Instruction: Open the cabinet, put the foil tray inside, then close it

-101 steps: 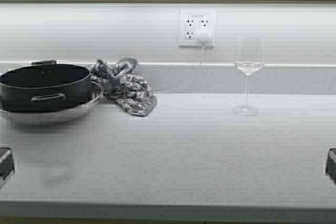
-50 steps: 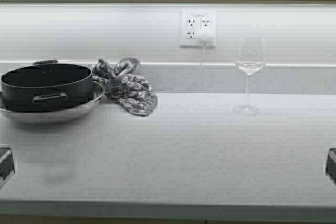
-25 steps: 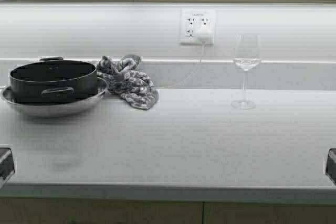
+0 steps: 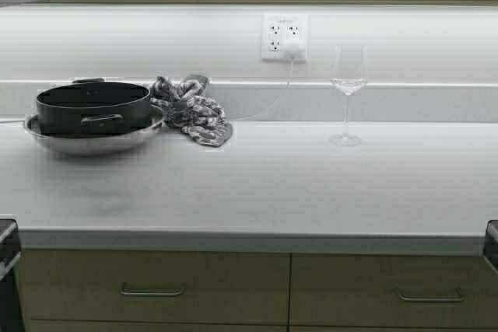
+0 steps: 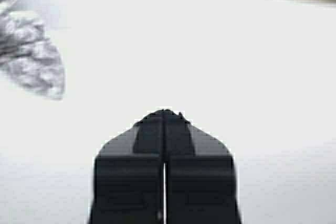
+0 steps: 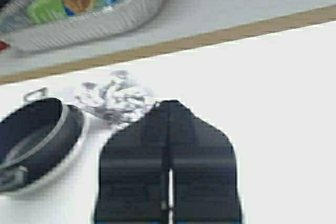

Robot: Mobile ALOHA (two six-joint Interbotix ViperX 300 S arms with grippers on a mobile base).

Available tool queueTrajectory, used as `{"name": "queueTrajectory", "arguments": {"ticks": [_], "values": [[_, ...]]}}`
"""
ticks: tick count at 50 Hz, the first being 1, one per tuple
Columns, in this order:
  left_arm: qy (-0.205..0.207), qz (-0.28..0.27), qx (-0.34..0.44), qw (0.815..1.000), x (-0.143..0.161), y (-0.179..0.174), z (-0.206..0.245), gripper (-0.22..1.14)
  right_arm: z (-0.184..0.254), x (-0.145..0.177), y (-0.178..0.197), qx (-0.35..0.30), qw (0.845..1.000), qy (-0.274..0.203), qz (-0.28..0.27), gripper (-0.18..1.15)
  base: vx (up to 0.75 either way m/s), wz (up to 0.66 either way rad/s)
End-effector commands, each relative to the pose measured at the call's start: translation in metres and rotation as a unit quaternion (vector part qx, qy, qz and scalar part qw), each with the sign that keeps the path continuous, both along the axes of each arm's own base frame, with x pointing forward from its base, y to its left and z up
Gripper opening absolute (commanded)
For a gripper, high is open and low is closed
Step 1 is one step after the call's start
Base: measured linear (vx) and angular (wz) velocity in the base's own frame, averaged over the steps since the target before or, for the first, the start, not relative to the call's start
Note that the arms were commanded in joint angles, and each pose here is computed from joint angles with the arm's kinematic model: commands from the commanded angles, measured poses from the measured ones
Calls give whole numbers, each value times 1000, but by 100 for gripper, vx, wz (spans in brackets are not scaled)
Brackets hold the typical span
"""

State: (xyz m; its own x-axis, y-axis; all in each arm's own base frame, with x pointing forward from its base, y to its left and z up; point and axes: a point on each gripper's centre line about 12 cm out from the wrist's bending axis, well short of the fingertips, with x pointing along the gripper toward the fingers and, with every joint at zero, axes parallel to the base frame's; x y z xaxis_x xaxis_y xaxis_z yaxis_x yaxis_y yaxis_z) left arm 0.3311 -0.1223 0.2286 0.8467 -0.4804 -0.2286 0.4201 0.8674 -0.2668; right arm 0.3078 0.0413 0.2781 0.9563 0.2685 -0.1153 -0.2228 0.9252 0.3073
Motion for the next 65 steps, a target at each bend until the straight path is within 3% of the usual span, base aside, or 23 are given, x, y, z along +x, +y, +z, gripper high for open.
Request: {"name": "queueTrajectory", "arguments": {"ticks": [1, 16, 26, 37, 44, 53, 65], "values": [[-3, 20, 56, 998, -4, 9, 7, 4, 8, -9, -5, -26, 999, -16, -20, 7, -13, 3], [4, 61, 80, 995, -26, 28, 26, 4, 4, -37, -14, -74, 996, -24, -44, 7, -15, 2], [-8, 88, 78, 993, -30, 43, 42, 4, 10, -37, -19, -89, 994, 6, -63, 7, -21, 3], [7, 149, 88, 985, -40, 73, 56, 4, 35, -51, -25, -116, 990, -4, -83, 7, -23, -4], [-10, 191, 86, 978, -50, 96, 74, 4, 47, -52, -37, -146, 983, 14, -110, 7, -21, -9], [-26, 271, 83, 959, -68, 137, 97, 4, 69, -56, -63, -155, 974, -5, -165, 7, -22, -15], [-66, 401, 95, 909, -76, 209, 143, 4, 118, -42, -134, -162, 943, -47, -286, 7, -20, -12]]}}
